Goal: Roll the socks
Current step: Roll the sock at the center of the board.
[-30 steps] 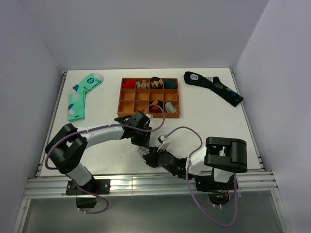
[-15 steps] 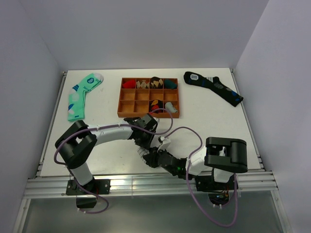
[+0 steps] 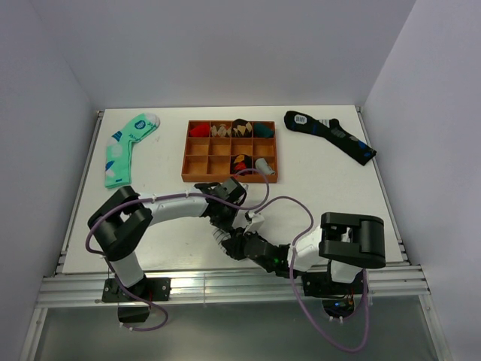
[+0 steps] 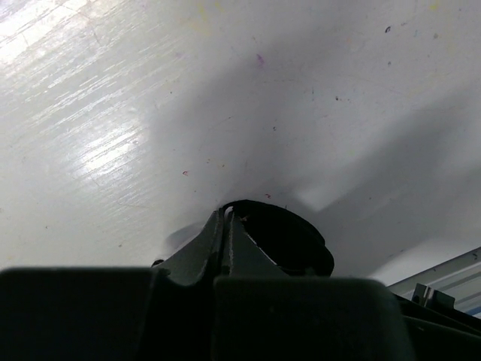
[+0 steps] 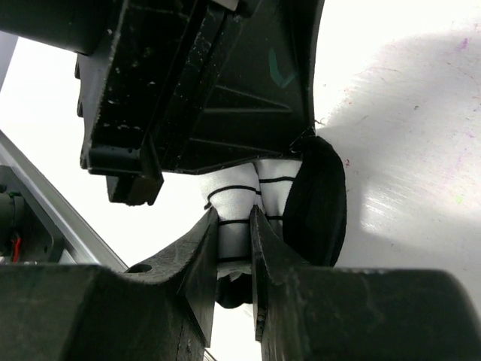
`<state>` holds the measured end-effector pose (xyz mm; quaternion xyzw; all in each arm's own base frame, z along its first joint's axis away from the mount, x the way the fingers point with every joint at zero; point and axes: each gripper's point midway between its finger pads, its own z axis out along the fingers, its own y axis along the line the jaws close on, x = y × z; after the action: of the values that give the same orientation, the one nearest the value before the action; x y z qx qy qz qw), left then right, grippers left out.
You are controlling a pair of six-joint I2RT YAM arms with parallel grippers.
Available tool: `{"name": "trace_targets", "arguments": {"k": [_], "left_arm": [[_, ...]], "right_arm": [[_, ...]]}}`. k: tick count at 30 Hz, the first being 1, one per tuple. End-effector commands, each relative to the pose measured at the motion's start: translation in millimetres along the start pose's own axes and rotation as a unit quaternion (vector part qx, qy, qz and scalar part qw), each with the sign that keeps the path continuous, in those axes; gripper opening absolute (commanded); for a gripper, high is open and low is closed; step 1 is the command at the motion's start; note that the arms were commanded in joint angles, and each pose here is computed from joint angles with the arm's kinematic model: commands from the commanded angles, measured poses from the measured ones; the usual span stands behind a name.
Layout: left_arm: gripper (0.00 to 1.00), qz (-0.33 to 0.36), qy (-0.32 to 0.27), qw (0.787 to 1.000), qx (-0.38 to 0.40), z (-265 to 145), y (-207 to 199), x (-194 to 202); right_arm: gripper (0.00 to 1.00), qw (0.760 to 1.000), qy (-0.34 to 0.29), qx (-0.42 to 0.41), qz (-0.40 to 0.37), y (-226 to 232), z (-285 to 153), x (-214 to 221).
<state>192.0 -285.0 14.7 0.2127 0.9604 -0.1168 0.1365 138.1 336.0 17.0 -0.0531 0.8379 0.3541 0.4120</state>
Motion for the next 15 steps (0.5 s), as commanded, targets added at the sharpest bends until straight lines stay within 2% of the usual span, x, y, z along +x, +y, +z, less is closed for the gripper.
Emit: {"name": "trace_targets", "arguments": {"k": [1,9,15], "left_arm": [[0.0,-0.012,0.034,0.997,-0.067,14,27,20],[0.0,-0.041,0.017,0.994,-0.098,5,48,11],[0.0,-0.047,0.014,0.991,-0.125,2,59,9]], "right_arm": [[0.0,0.975,0.122,0.128,-0.132,-91,-34,55],[0.0,0.975,0.101,0.114,-0.161,-56,-36,30],[0.0,0.971,0.095,0.122,-0.18,-48,-39,23]]}}
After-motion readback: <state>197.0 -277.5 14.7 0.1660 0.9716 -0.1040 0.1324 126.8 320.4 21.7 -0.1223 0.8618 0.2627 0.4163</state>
